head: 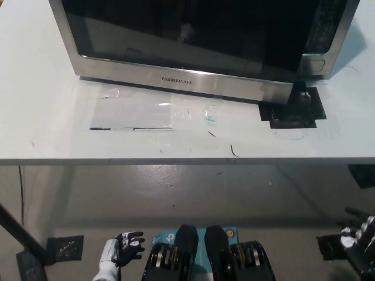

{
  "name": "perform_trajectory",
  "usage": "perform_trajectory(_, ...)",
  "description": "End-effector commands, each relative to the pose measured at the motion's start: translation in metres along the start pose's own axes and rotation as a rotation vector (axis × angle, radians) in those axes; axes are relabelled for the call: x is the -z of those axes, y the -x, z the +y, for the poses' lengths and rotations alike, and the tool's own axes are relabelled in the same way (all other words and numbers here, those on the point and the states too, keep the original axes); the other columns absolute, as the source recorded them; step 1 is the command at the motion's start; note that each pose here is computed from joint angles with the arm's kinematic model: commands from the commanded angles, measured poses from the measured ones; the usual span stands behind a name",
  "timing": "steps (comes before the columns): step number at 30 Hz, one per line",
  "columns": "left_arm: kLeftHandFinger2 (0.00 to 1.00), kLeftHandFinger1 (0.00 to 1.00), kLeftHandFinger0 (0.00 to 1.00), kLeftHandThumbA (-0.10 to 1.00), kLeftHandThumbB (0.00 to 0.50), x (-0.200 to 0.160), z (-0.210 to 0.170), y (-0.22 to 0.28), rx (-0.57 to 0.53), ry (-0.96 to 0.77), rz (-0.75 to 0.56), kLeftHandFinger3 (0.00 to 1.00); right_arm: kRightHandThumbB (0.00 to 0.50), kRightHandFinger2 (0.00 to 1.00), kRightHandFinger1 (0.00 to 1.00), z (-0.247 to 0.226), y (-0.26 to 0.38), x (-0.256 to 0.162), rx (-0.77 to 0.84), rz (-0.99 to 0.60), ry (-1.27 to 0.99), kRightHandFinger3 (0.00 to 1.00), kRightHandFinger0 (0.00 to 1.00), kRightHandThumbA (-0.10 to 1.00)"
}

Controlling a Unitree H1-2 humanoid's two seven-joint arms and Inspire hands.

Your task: A microwave is kept infront of the robot with its door slightly ajar. The robot uses its right hand to push the door towards the left to open it.

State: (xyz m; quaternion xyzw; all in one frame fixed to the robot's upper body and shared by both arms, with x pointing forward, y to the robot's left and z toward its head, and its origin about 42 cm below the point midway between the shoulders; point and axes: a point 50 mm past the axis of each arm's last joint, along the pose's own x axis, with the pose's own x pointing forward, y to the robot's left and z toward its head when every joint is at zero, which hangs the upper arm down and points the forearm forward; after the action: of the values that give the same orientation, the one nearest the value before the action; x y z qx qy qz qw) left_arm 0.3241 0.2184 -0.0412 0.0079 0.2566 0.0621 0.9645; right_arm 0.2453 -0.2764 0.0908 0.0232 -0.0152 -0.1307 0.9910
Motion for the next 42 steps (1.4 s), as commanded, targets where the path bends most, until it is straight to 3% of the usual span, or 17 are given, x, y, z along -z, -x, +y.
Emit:
perform_trajectory(1,0.56,0.55,0.66,0.08,0.071,-0.018,0.000,-0.007,-0.011,0.005,-0.071,0.53,0.205,0.43,0.27,0.003,-0.014,-0.073,-0.119,-0.181,-0.040,0.60,0.17,0.29)
perform_trajectory(3,0.55,0.54,0.64,0.12,0.076,-0.016,0.000,-0.006,-0.010,-0.019,-0.073,0.54,0.208,0.44,0.28,0.004,-0.019,-0.107,-0.151,-0.268,-0.023,0.62,0.17,0.28)
perform_trajectory(4,0.62,0.62,0.73,0.11,0.077,-0.017,-0.001,-0.006,-0.013,0.014,-0.057,0.54,0.206,0.44,0.28,0.003,-0.028,-0.135,-0.188,-0.355,0.001,0.62,0.15,0.29)
perform_trajectory(7,0.63,0.62,0.72,0.11,0.091,-0.017,-0.001,-0.006,-0.029,0.015,-0.044,0.53,0.200,0.42,0.25,0.004,-0.031,-0.150,-0.198,-0.389,0.015,0.61,0.13,0.30)
perform_trajectory(8,0.63,0.63,0.73,0.09,0.077,-0.017,-0.001,-0.006,-0.026,0.014,-0.049,0.53,0.188,0.43,0.27,0.004,-0.032,-0.155,-0.206,-0.399,0.017,0.61,0.14,0.30)
perform_trajectory(9,0.61,0.57,0.66,0.06,0.044,-0.018,-0.001,-0.005,-0.002,0.011,-0.081,0.56,0.174,0.43,0.26,0.007,-0.042,-0.184,-0.256,-0.491,0.029,0.61,0.14,0.30)
perform_trajectory(15,0.61,0.58,0.65,0.08,0.079,-0.016,0.003,-0.005,-0.014,0.024,-0.063,0.57,0.161,0.42,0.29,0.012,-0.071,-0.221,-0.252,-0.549,0.070,0.58,0.17,0.24)
perform_trajectory(17,0.59,0.55,0.62,0.11,0.057,-0.016,0.002,-0.004,-0.014,-0.004,-0.075,0.56,0.147,0.41,0.29,0.013,-0.082,-0.228,-0.249,-0.556,0.072,0.59,0.17,0.21)
perform_trajectory(18,0.60,0.57,0.64,0.07,0.071,-0.016,0.002,-0.004,-0.011,0.040,-0.077,0.57,0.152,0.41,0.29,0.015,-0.091,-0.232,-0.246,-0.556,0.070,0.59,0.17,0.21)
perform_trajectory(21,0.55,0.51,0.57,0.12,0.105,-0.016,0.001,-0.005,-0.033,-0.001,-0.056,0.51,0.153,0.41,0.30,0.019,-0.117,-0.237,-0.237,-0.538,0.087,0.60,0.19,0.25)
perform_trajectory(23,0.54,0.49,0.53,0.04,0.094,-0.016,0.001,-0.004,-0.028,0.019,-0.074,0.50,0.147,0.44,0.31,0.018,-0.123,-0.237,-0.231,-0.531,0.099,0.63,0.22,0.25)
perform_trajectory(25,0.59,0.55,0.63,0.09,0.072,-0.016,0.001,-0.005,-0.007,0.014,-0.068,0.54,0.166,0.45,0.33,0.024,-0.145,-0.241,-0.216,-0.512,0.118,0.64,0.22,0.25)
perform_trajectory(26,0.58,0.53,0.61,0.10,0.071,-0.017,0.000,-0.005,-0.010,0.009,-0.069,0.55,0.160,0.45,0.32,0.027,-0.157,-0.241,-0.213,-0.495,0.123,0.63,0.21,0.25)
perform_trajectory(35,0.61,0.57,0.64,0.10,0.071,-0.018,0.001,-0.005,-0.003,-0.010,-0.079,0.55,0.105,0.50,0.38,0.031,-0.222,-0.218,-0.117,-0.335,0.165,0.66,0.25,0.05)
perform_trajectory(36,0.57,0.51,0.58,0.10,0.068,-0.019,0.000,-0.006,-0.004,-0.021,-0.082,0.54,0.117,0.52,0.39,0.032,-0.236,-0.211,-0.092,-0.307,0.180,0.70,0.24,0.01)
perform_trajectory(40,0.57,0.52,0.58,0.10,0.061,-0.019,0.000,-0.006,0.002,-0.026,-0.088,0.54,0.126,0.57,0.38,0.038,-0.251,-0.203,-0.079,-0.262,0.207,0.74,0.22,0.11)
perform_trajectory(42,0.58,0.54,0.62,0.10,0.068,-0.019,-0.001,-0.005,0.004,-0.022,-0.083,0.56,0.159,0.51,0.38,0.046,-0.262,-0.195,-0.088,-0.240,0.224,0.66,0.25,0.16)
